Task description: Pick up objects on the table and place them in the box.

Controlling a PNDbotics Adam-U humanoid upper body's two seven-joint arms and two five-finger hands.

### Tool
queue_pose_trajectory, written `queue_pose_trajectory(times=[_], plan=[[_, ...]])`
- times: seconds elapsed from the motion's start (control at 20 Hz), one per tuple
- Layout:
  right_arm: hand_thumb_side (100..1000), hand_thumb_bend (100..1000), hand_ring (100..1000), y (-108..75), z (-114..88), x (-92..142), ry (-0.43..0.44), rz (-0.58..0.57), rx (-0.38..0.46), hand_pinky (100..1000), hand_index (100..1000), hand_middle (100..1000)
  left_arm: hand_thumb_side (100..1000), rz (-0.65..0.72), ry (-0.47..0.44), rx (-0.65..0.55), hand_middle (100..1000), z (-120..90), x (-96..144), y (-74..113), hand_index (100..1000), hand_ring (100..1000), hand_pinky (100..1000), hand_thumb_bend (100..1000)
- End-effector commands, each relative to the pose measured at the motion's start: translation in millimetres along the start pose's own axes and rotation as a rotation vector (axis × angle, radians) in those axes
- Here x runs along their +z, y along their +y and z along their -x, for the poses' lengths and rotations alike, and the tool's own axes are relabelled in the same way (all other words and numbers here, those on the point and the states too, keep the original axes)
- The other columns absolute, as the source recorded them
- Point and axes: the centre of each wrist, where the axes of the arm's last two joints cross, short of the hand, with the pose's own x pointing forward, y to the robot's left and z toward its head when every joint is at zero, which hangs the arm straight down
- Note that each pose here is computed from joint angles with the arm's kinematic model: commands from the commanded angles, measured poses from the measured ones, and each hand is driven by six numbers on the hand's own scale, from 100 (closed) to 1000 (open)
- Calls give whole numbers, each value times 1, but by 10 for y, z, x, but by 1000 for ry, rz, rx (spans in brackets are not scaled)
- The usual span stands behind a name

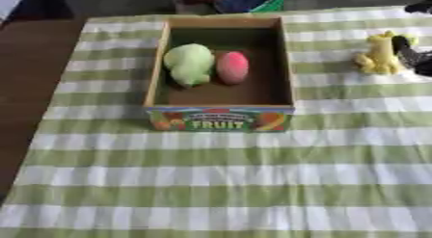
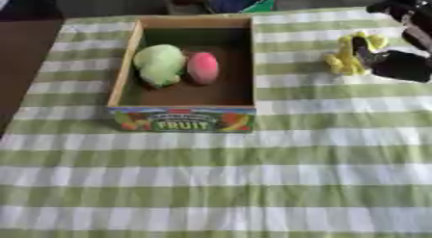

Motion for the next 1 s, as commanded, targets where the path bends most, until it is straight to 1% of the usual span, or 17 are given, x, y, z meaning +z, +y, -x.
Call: queue_pose_trajectory(times=[0.05, 0.3, 0.4, 0.55, 1.0], plan=[[795, 245, 917, -108, 173, -12, 30, -22, 47, 892, 910, 841, 909, -13, -32, 4, 793, -68, -78, 29, 942, 787, 531, 100], [775, 261, 919, -57, 266, -95, 36, -78, 50, 895, 945, 848, 910, -6, -31, 6, 793, -73, -78, 21, 942, 787, 531, 100], [759, 277, 918, -41, 291, -138, 38, -95, 49, 896, 967, 851, 910, -4, -33, 9, 793, -77, -81, 16, 942, 787, 531, 100], [724, 278, 918, -16, 325, -196, 39, -118, 44, 900, 999, 867, 909, 0, -33, 11, 793, -81, -82, 10, 942, 787, 531, 100], [698, 271, 918, -15, 358, -317, 24, -144, 39, 903, 1000, 885, 910, 7, -37, 15, 793, -91, -92, 0, 942, 787, 530, 100]])
